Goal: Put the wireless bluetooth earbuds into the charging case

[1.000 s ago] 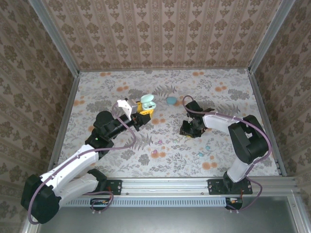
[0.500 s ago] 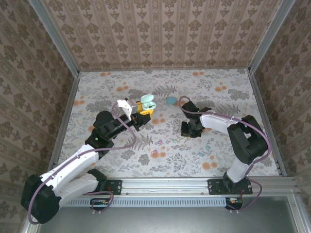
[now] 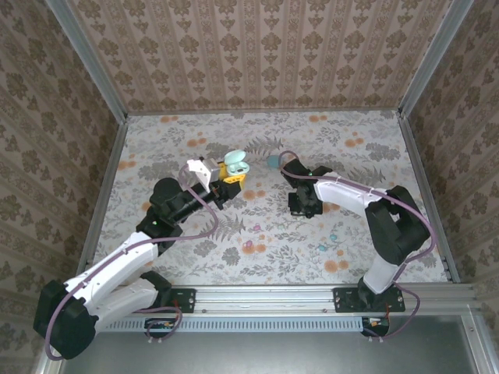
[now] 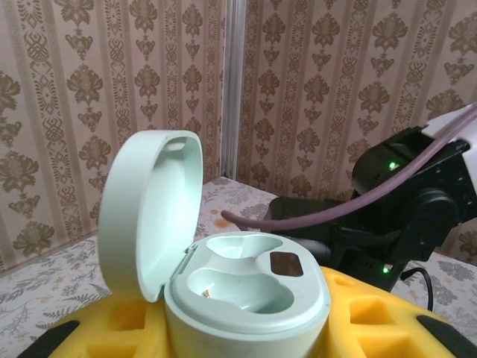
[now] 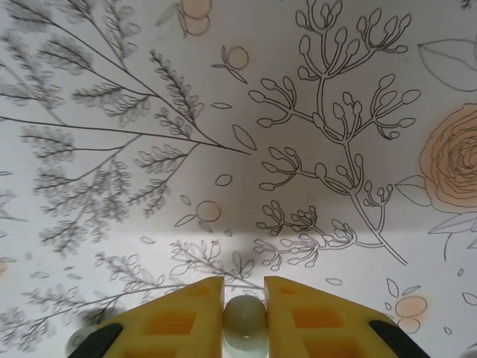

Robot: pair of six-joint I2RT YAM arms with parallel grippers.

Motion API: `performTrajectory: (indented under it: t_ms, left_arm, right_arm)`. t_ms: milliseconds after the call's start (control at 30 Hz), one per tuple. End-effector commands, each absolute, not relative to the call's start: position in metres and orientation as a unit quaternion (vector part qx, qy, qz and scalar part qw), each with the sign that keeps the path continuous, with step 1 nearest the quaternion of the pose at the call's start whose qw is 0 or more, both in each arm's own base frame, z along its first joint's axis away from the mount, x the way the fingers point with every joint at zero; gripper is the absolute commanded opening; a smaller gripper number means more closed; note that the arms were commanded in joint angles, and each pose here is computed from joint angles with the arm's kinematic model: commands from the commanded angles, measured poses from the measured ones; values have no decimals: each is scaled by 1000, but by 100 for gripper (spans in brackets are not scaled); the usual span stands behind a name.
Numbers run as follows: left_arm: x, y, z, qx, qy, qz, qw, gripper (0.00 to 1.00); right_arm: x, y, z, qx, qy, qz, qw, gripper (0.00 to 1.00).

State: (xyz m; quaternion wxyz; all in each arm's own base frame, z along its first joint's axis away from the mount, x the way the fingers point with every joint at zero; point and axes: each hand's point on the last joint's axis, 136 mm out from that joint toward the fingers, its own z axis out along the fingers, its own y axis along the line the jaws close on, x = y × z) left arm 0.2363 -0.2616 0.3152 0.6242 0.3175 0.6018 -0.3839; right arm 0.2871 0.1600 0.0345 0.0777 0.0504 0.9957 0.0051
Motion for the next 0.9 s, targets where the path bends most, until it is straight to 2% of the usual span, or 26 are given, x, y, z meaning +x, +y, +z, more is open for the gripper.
performTrajectory:
  t_ms: [0,567,733,867]
  left_arm:
    - [236,-256,341,310,579,-381,651,34]
    - [237,-254,341,308,582,-377,652,34]
    - [237,-254,341,308,582,-377,651,34]
    - [237,-254,340,309,583,-376,651,34]
  right_arm:
    - [282,154,27,36,997,-20,60,22]
    - [269,151,-1,55,998,-6,32,29]
    - [269,146,-1,54,998,-20,33,21]
    - [275,141,18,36,997,-50,51,19]
